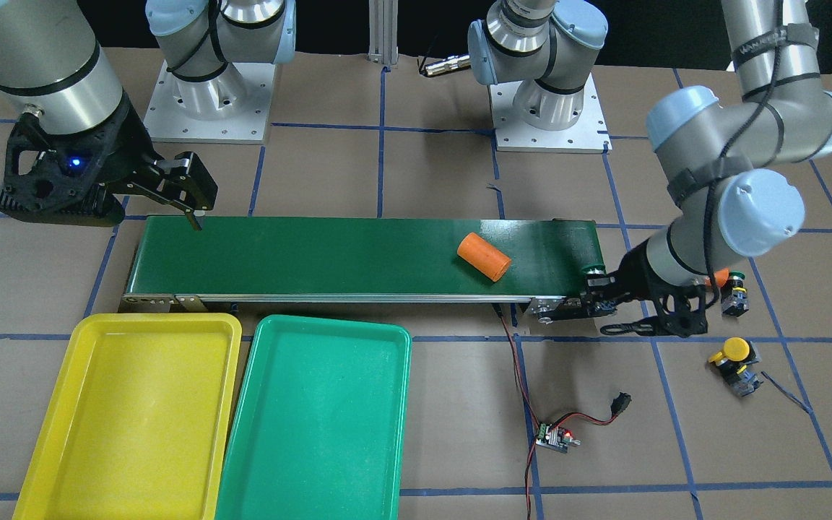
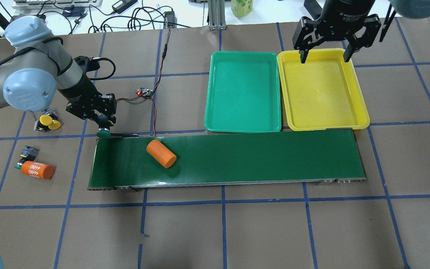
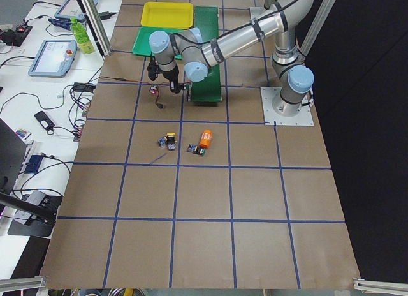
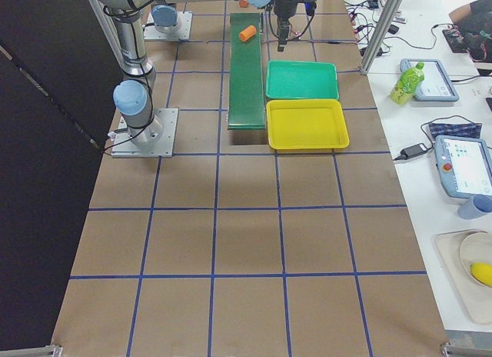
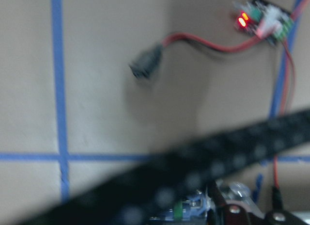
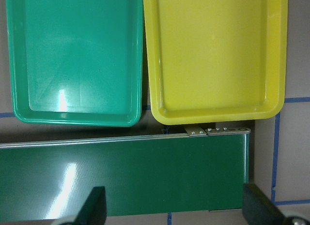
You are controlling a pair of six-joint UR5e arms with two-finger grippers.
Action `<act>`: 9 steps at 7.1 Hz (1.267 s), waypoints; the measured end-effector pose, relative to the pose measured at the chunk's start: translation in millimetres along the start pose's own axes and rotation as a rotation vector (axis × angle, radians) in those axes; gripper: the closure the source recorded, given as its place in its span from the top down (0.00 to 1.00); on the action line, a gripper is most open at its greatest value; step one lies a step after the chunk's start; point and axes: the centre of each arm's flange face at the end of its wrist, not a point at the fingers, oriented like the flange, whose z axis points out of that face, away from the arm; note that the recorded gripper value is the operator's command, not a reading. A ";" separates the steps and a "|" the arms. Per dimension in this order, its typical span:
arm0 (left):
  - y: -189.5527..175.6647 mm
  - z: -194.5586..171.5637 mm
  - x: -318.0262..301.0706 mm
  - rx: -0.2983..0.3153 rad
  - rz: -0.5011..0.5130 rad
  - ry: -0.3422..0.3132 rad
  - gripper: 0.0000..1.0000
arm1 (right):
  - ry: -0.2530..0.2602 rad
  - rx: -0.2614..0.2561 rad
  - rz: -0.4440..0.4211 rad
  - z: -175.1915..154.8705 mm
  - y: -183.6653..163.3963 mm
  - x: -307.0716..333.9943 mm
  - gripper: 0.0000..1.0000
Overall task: Sort buttons by color to trays
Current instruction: 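Place a green-capped button on the belt with left gripper while right gripper lowers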
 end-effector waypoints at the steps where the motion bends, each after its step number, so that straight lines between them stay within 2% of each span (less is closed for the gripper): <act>1: 30.4 10.5 30.4 -0.001 0.013 -0.013 0.10 | 0.000 0.003 -0.002 -1.6 1.6 -0.2 1.00; 2: 49.5 23.4 47.5 0.004 0.032 -0.028 0.17 | 0.001 0.005 -0.005 -4.2 5.1 -0.4 1.00; 3: 61.2 34.8 51.6 0.007 0.049 -0.058 0.17 | 0.002 0.007 -0.008 -7.2 10.9 -1.5 1.00; 4: 67.6 41.7 48.8 0.011 0.066 -0.101 0.26 | 0.006 0.007 -0.012 -8.8 21.4 -3.0 1.00; 5: 69.8 44.9 45.0 0.018 0.080 -0.130 0.47 | 0.013 -0.018 -0.016 2.2 38.3 -3.0 1.00; 6: 69.3 47.1 42.2 0.023 0.085 -0.141 0.99 | 0.015 -0.065 -0.017 26.8 59.9 -2.6 1.00; 7: 66.6 48.7 39.8 0.036 0.079 -0.142 1.00 | 0.012 -0.106 -0.016 56.2 84.8 -3.3 1.00; 9: 62.3 40.9 38.6 0.083 0.064 -0.127 1.00 | 0.014 -0.089 -0.023 100.6 108.6 -4.6 1.00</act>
